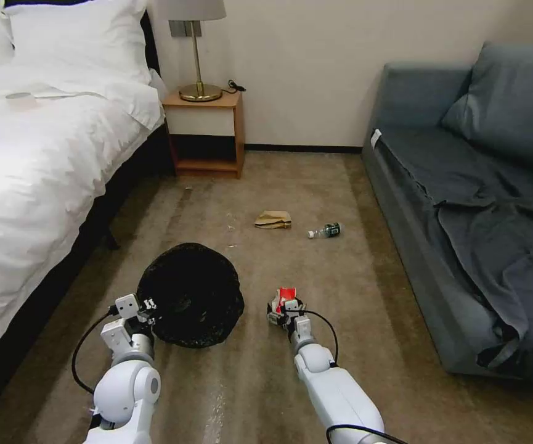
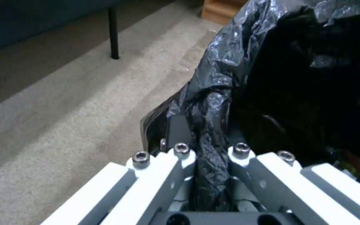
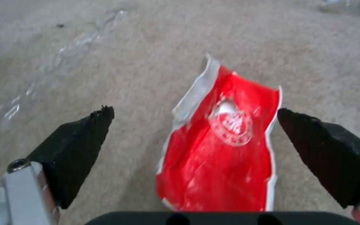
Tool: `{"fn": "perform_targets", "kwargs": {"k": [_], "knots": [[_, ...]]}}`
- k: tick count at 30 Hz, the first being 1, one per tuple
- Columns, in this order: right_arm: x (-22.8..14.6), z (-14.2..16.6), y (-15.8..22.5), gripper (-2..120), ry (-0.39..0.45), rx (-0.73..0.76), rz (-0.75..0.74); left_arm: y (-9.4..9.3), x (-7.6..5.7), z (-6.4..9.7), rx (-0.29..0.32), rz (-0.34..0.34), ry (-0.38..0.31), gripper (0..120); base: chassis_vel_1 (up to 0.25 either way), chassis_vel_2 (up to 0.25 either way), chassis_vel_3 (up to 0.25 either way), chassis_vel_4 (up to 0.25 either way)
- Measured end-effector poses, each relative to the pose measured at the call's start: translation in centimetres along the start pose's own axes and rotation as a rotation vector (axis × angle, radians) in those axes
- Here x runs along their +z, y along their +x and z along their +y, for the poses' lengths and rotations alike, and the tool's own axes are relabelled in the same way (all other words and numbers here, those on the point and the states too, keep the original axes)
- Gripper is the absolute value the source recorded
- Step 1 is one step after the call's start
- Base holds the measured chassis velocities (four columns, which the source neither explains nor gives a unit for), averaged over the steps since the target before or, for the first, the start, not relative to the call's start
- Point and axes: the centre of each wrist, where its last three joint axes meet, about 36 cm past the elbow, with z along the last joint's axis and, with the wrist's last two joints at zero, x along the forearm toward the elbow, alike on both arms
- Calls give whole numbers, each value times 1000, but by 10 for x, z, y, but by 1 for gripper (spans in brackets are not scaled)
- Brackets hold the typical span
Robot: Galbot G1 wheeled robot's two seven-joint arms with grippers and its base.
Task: Pick up the trash bin, then pick up the garbage on the floor and place it into the trash bin.
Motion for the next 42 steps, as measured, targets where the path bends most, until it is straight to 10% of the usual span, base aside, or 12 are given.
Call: {"fn": "perform_targets", "kwargs": {"k": [20, 42], "knots": [[32, -6, 5, 99, 54, -53, 43, 5, 2, 1, -2, -3, 1, 2, 0, 0, 0, 0], [34, -14, 2, 19, 59, -44, 38, 5, 0, 1, -5, -11, 5, 2, 0, 0, 0, 0]]}}
